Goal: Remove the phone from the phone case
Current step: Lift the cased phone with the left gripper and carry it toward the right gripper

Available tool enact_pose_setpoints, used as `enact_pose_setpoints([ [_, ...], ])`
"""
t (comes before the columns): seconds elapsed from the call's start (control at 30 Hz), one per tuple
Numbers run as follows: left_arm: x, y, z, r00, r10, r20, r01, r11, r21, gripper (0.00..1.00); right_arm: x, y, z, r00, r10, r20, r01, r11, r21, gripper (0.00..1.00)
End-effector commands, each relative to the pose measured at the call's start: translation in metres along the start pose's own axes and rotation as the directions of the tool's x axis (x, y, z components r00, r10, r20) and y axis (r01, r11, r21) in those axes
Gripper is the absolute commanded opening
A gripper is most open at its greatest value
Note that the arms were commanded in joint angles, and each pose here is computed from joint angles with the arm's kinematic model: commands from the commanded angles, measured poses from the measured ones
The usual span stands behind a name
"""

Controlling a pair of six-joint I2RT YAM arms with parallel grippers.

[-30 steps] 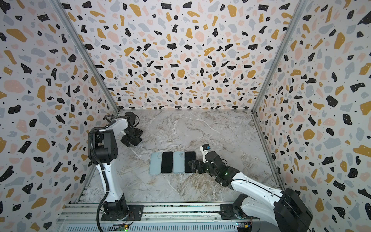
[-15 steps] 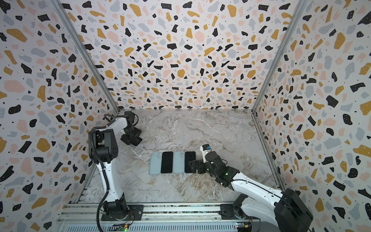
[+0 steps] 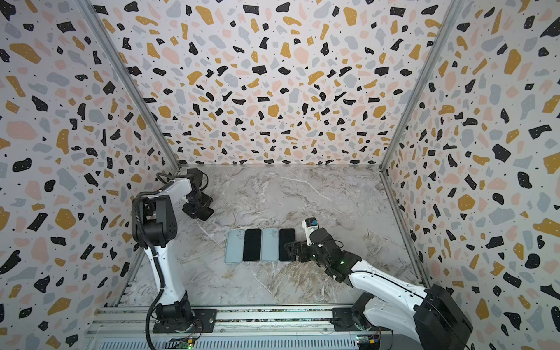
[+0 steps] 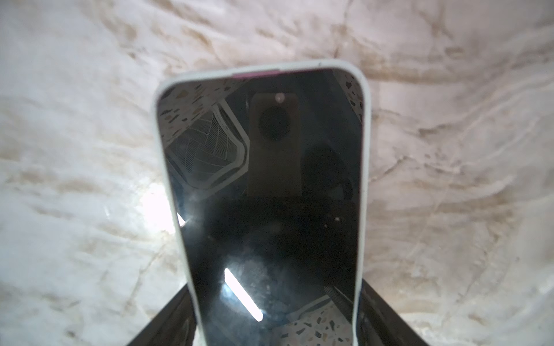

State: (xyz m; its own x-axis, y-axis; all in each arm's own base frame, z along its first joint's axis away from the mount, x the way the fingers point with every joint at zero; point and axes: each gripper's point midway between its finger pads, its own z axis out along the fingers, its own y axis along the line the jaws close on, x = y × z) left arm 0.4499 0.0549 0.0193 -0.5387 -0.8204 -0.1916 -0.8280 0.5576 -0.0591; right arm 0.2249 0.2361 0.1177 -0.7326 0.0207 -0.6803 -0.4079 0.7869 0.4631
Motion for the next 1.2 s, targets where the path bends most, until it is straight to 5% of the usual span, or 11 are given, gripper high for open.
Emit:
enact_pose_setpoints([
  [0.0,0.01,0.006,-0.001,0.999,0.007,-0.038,-0.006,1.0,0.023,0.73,-0.015,0.009,-0.005,0.999,-0.018,0.043,0.019,1.0,-0.017,0.97],
  [0.63,0.064,-0.01,-0.063,0.995,0.098,-0.032,-0.083,0.944,0.318,0.66,-0.049,0.058,-0.007,0.989,-0.009,0.146,0.045,0.969,-0.244,0.98],
  [1.17,0.165,-0.068,-0.15,0.961,0.269,0.069,-0.26,0.785,0.563,0.65,-0.069,0.095,0.021,0.993,0.066,0.098,-0.019,0.911,-0.413,0.95],
])
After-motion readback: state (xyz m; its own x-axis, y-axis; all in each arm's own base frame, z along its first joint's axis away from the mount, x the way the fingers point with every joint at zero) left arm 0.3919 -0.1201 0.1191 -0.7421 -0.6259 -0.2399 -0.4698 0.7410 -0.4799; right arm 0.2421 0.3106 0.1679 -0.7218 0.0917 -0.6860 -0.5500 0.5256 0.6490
